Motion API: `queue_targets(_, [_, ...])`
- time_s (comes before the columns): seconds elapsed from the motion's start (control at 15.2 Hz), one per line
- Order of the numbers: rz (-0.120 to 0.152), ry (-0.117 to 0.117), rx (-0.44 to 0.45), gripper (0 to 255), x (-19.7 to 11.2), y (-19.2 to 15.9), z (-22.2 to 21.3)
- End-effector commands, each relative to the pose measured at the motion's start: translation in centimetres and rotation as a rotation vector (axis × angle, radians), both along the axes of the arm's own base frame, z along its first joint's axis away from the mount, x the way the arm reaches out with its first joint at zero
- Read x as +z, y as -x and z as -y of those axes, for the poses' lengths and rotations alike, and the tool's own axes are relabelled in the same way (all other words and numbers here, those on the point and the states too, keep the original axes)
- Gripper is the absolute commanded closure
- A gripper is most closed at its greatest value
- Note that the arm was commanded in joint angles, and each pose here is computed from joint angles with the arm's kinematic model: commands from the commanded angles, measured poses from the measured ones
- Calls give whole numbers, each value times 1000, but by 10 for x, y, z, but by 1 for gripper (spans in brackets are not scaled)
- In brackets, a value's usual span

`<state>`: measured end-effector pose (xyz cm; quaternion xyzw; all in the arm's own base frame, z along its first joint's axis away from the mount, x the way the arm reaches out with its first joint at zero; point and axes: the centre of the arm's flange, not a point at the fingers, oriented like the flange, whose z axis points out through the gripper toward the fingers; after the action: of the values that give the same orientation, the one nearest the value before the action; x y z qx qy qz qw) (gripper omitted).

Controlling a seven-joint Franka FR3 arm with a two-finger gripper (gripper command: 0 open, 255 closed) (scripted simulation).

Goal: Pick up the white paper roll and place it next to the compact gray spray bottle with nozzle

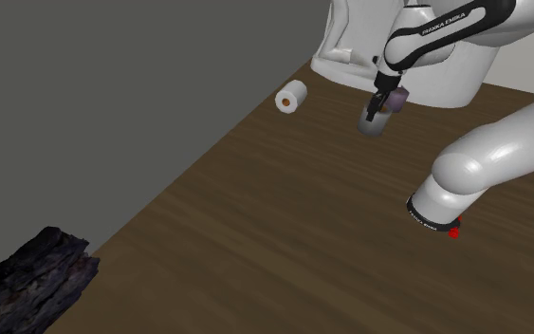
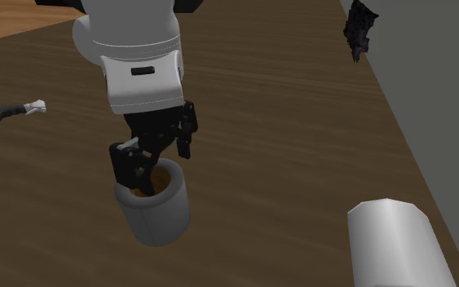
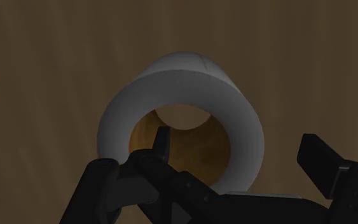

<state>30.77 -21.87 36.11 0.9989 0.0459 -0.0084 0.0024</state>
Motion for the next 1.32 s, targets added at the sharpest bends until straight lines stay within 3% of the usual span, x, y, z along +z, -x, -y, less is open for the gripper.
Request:
queue_targets(0.0, [0, 0, 0, 0, -1, 0, 0])
queue_targets(0.26, [0, 0, 0, 0, -1, 0, 0])
queue_targets(0.33, [0, 0, 0, 255, -1, 0, 0])
queue_targets(0.92, [0, 0, 0, 255, -1, 0, 0])
queue_targets(1.25, [0, 0, 0, 255, 26, 0, 0])
